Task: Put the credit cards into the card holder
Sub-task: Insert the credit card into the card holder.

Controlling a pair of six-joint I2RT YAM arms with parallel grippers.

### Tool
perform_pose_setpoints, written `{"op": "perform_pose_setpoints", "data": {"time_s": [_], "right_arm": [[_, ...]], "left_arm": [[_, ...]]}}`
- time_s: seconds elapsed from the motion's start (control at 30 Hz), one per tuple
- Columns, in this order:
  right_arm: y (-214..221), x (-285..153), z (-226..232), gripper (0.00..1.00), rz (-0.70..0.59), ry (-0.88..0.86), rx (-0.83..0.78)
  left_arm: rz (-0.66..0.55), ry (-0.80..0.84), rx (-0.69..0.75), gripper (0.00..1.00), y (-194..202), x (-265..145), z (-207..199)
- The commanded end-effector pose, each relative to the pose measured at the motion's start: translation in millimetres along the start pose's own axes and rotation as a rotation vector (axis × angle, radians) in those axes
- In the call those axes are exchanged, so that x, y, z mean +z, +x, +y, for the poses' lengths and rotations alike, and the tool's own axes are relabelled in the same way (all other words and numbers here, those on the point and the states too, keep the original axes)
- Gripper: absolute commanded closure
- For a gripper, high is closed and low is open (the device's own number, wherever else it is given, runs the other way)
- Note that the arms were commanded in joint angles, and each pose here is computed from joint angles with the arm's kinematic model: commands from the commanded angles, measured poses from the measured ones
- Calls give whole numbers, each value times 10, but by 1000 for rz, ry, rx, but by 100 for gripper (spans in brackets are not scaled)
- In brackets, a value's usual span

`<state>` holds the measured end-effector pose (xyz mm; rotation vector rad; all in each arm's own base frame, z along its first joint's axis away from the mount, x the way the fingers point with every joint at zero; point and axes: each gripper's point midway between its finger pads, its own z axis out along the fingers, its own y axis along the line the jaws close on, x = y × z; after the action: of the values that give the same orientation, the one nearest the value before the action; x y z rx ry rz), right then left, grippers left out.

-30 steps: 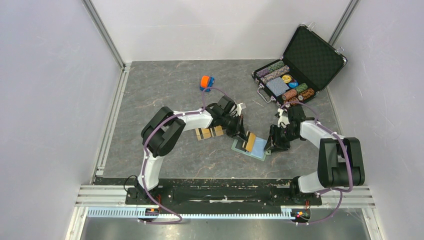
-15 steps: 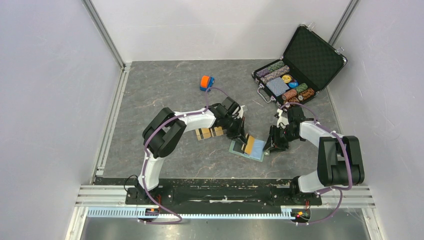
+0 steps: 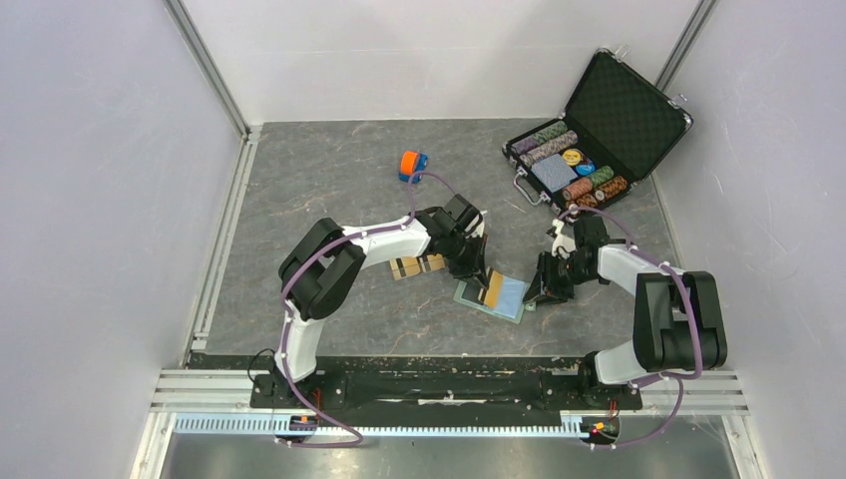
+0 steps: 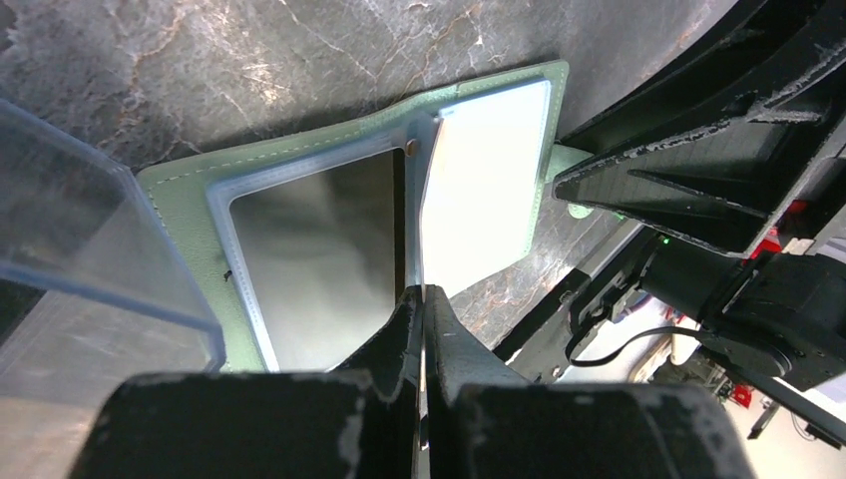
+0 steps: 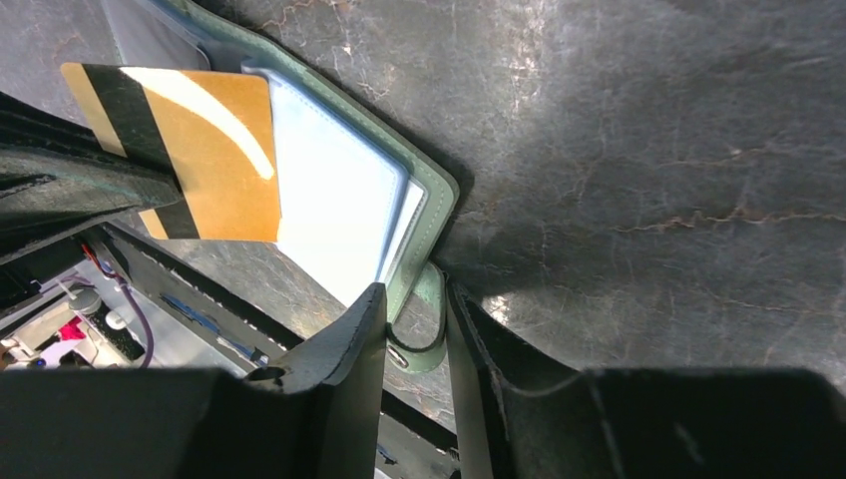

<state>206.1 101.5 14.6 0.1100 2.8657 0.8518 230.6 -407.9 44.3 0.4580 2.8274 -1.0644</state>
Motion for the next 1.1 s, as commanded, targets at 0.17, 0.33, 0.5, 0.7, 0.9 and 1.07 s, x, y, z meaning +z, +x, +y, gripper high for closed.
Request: {"op": "perform_pose_setpoints", "data": {"time_s": [0.17,0.33,0.5,0.7,0.9,1.07], "right_arm": [[101,89,-137,70,13,42,-4],[92,92,-125,70,11,33,-4],[106,105,-102,71,11,15,-3],[127,127,-80,71,14,-6,2],[129,134,-89,71,14,-3,4],[132,138,-91,72,15,-4,5]], "left_arm": [[-41,-102,-21,98,9,-64,108],[-10,-47,3,98,39,17,-38],[19,32,11,98,80,96,-194],[29,73,3,98,116,116,-242],[44,42,-16,98,163,121,-164],[-5,-12,-6,98,113,24,-94]]}}
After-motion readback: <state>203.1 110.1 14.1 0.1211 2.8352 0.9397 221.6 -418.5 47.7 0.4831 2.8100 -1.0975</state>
